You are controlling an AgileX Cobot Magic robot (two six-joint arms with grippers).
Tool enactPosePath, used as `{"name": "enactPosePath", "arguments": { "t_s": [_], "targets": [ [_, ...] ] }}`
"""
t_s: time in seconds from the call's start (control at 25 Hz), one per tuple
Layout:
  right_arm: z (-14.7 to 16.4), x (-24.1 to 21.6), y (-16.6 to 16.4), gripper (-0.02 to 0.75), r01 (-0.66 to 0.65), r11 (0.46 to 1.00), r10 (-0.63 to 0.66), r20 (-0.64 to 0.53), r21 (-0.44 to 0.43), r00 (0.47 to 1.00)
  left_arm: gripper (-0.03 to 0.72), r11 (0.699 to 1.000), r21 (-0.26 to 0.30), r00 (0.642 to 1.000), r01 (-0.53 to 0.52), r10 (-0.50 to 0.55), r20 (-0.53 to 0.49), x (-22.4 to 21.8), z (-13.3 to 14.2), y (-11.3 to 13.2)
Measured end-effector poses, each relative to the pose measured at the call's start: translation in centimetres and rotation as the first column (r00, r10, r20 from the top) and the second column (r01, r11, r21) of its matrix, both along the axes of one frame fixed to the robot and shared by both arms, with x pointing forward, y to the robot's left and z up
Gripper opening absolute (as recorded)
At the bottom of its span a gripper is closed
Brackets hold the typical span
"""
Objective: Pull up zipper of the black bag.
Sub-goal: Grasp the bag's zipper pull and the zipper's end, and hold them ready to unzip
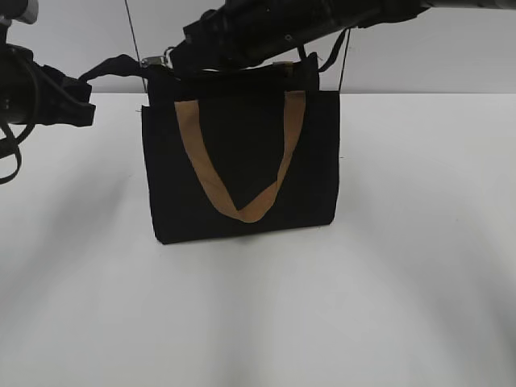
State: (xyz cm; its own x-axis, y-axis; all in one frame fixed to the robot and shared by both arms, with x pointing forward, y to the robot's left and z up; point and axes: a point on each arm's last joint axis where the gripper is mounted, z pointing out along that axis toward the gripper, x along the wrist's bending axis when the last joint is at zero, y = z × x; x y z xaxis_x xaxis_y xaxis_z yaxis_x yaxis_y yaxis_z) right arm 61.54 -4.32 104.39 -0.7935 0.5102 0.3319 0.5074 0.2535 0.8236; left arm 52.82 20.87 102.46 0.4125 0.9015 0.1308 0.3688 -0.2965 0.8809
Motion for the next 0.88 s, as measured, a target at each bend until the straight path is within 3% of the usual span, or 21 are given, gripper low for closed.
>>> {"name": "enactPosePath", "arguments": {
  "t_s": [0.88],
  "targets": [
    [-1.1,3.5,-8.5,-0.015,0.151,0.971,-0.161,-0.038,-0.186,0.986,0.027,0.994,0.081,0.990,-0.068,0.077,-0.115,-0.4,-1.1,0.9]
  ]
}}
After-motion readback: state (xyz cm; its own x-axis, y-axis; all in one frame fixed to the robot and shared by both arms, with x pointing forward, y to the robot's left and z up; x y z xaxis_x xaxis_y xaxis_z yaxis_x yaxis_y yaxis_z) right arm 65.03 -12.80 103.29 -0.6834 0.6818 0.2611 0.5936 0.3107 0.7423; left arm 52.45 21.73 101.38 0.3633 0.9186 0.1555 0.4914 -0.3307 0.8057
